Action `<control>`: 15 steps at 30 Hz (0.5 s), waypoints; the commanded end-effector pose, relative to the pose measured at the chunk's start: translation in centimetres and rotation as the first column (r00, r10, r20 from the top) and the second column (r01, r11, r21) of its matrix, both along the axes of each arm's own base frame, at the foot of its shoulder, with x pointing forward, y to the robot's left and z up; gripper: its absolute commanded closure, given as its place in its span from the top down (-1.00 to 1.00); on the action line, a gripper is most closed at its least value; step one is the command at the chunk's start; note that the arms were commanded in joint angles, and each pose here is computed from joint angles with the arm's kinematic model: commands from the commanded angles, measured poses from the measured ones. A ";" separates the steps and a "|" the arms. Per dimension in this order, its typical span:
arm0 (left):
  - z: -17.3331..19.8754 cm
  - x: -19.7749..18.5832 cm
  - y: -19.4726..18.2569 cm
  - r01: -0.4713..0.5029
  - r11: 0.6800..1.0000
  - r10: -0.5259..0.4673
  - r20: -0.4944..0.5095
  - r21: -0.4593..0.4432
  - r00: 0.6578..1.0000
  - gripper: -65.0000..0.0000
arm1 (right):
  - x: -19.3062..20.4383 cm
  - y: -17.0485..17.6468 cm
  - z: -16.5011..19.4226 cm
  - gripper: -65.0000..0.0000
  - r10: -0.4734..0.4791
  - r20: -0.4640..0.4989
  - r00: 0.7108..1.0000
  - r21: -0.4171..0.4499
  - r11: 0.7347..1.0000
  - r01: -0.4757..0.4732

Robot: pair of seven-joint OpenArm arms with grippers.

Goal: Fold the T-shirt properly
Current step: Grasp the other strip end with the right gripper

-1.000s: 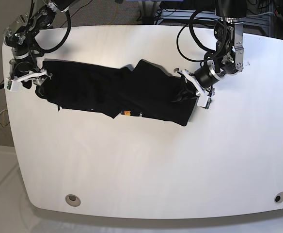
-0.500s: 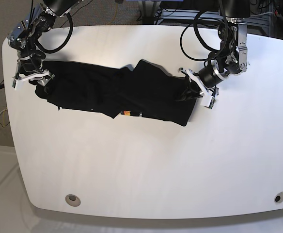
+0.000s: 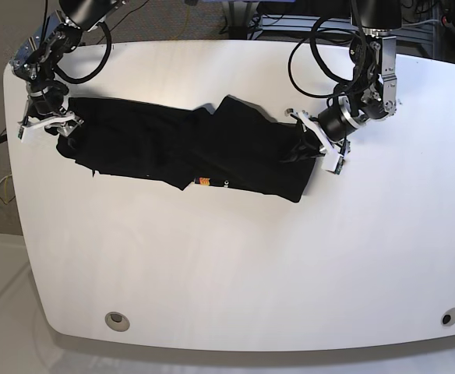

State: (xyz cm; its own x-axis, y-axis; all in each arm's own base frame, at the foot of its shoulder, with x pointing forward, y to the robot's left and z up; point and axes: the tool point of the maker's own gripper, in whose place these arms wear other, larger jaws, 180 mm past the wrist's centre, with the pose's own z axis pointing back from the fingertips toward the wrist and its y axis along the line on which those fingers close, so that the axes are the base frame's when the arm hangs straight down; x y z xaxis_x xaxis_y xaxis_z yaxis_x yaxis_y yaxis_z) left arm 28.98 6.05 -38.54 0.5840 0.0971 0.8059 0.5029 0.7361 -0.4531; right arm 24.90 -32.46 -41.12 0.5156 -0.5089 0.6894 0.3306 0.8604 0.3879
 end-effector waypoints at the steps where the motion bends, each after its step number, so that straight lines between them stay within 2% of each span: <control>1: 1.6 0.9 0.0 -0.005 1.000 0.007 0.054 -0.031 0.999 -1.00 | 0.1 -0.6 -0.2 0.57 -0.017 0.000 1.000 0.010 1.000 0.017; 15: 1.8 1.0 -0.1 -0.005 0.999 0.007 0.058 -0.032 0.998 -1.00 | -0.1 1.9 -1.2 0.56 0.052 0.007 0.999 0.042 0.998 -0.052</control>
